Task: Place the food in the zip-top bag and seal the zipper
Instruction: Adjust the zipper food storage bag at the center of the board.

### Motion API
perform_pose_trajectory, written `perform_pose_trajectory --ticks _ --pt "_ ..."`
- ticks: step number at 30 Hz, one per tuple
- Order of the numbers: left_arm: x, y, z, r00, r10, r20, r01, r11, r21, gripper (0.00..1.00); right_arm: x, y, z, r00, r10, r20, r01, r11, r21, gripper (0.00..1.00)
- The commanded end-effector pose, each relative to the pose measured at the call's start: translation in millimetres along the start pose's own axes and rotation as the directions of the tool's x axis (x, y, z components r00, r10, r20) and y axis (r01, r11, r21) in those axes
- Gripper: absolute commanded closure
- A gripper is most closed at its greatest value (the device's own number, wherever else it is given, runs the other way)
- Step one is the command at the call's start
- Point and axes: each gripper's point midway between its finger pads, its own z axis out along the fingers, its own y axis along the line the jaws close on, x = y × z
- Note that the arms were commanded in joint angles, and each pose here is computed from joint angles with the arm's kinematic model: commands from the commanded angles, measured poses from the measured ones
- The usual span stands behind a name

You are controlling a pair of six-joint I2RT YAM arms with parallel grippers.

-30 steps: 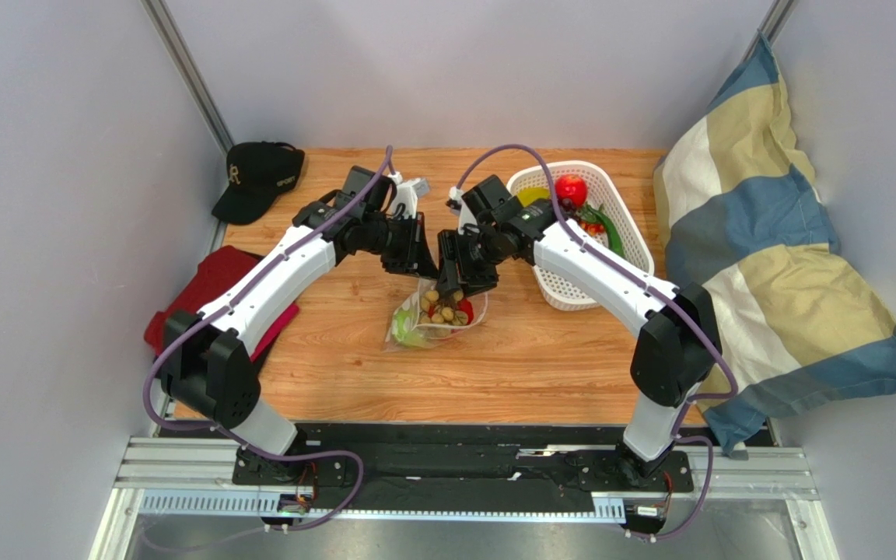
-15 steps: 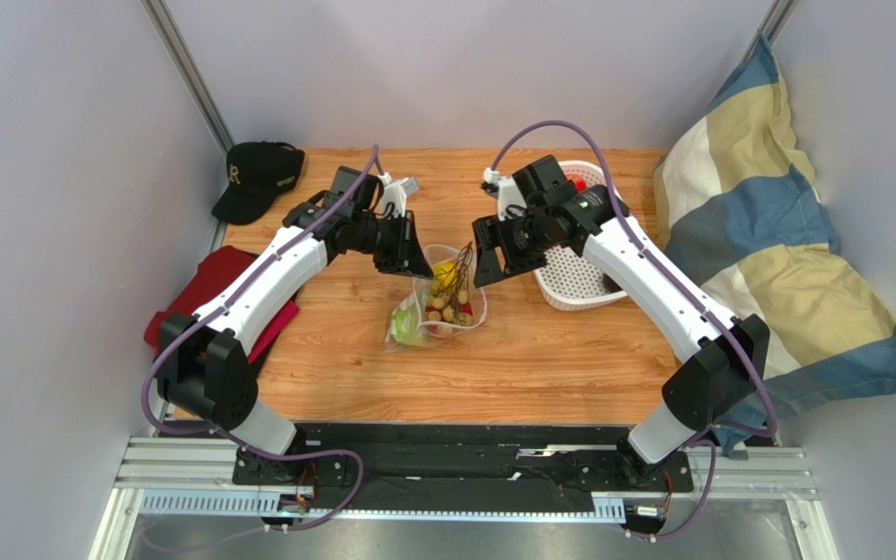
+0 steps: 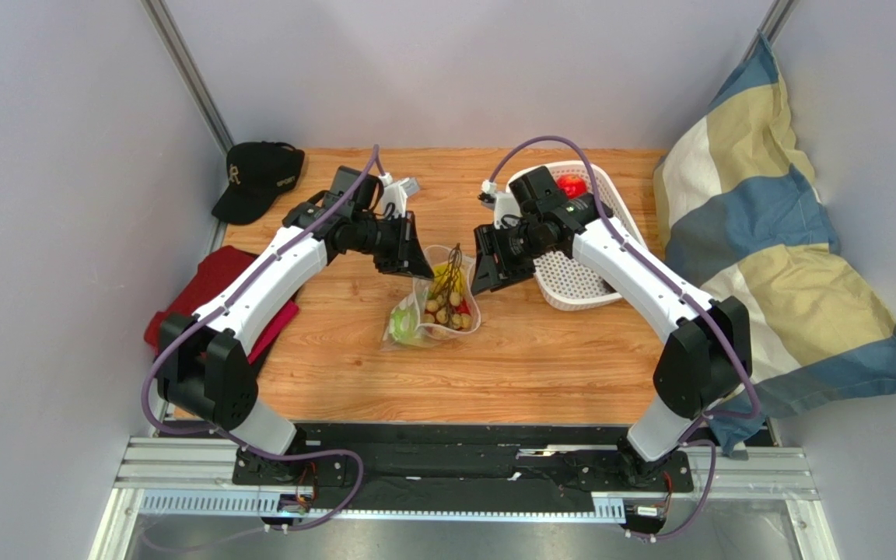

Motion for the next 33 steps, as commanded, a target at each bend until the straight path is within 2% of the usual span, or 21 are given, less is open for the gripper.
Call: perform_pose_trajectory --ticks 1,4,8,11,14,15,16,17,19,23,25,28,33 --pt "-7.6 -8.2 -8.0 0.999 0.030 0.025 -0.031 0.999 0.020 1.00 -14.4 22.4 -1.7 1.000 0.011 0.028 -0.007 0.992 -0.127 0.41" --pt "-6.5 -7.5 -8.2 0.999 0.028 0.024 -0.029 0.999 0.020 1.00 -13.8 25.6 -6.9 0.999 0.004 0.037 0.001 0.990 -0.144 0.33" --pt "-6.2 -7.9 -7.7 0.999 0.028 0.024 -0.028 0.999 0.025 1.00 -10.1 23.6 -6.8 0.999 0.003 0.034 0.002 0.990 -0.144 0.34" --pt "-6.8 -8.1 -8.3 0.999 0.029 0.026 -0.029 0.999 0.027 1.00 -9.5 24.2 -4.5 1.000 0.004 0.029 0.001 0.988 -0.152 0.40" --pt "-5.7 -10.6 -9.4 0.999 0.034 0.026 -0.035 0.999 0.036 1.00 -1.8 10.4 9.3 1.000 0.014 -0.002 -0.015 0.994 -0.107 0.52" --pt "-5.5 -10.8 -9.5 0.999 0.035 0.025 -0.036 0.999 0.041 1.00 -0.3 6.4 13.8 1.000 0.018 -0.009 -0.019 0.995 -0.098 0.60" --pt "-4.8 -11.4 -9.7 0.999 0.038 0.024 -0.039 0.998 0.045 1.00 0.8 2.9 18.2 1.000 0.022 -0.019 -0.024 0.996 -0.091 0.92" --pt "-4.5 -12.8 -11.7 0.999 0.046 0.022 -0.047 0.998 0.046 1.00 -0.8 4.9 17.1 1.000 0.021 -0.015 -0.022 0.995 -0.098 1.00" --pt "-6.4 -20.3 -18.2 0.997 0.074 0.026 -0.075 0.996 0.057 1.00 -5.7 20.9 6.3 1.000 0.022 0.000 -0.022 0.988 -0.155 1.00" --pt "0.4 -32.7 -45.4 0.982 0.190 0.022 -0.191 0.982 0.012 1.00 -26.4 85.4 -55.8 0.991 0.058 0.117 -0.017 0.947 -0.322 1.00" --pt "3.3 -39.5 -52.4 0.968 0.250 0.013 -0.250 0.968 -0.014 1.00 -29.0 99.2 -67.5 0.988 0.067 0.142 -0.013 0.937 -0.350 1.00" --pt "19.1 -32.0 -52.3 0.960 0.273 -0.056 -0.276 0.960 -0.054 1.00 -25.0 93.1 -56.5 0.987 0.095 0.126 -0.048 0.941 -0.336 1.00" --pt "28.0 -11.2 -40.0 0.958 0.254 -0.134 -0.270 0.956 -0.112 1.00 -14.1 56.0 -16.0 0.995 0.089 0.055 -0.072 0.967 -0.246 1.00"
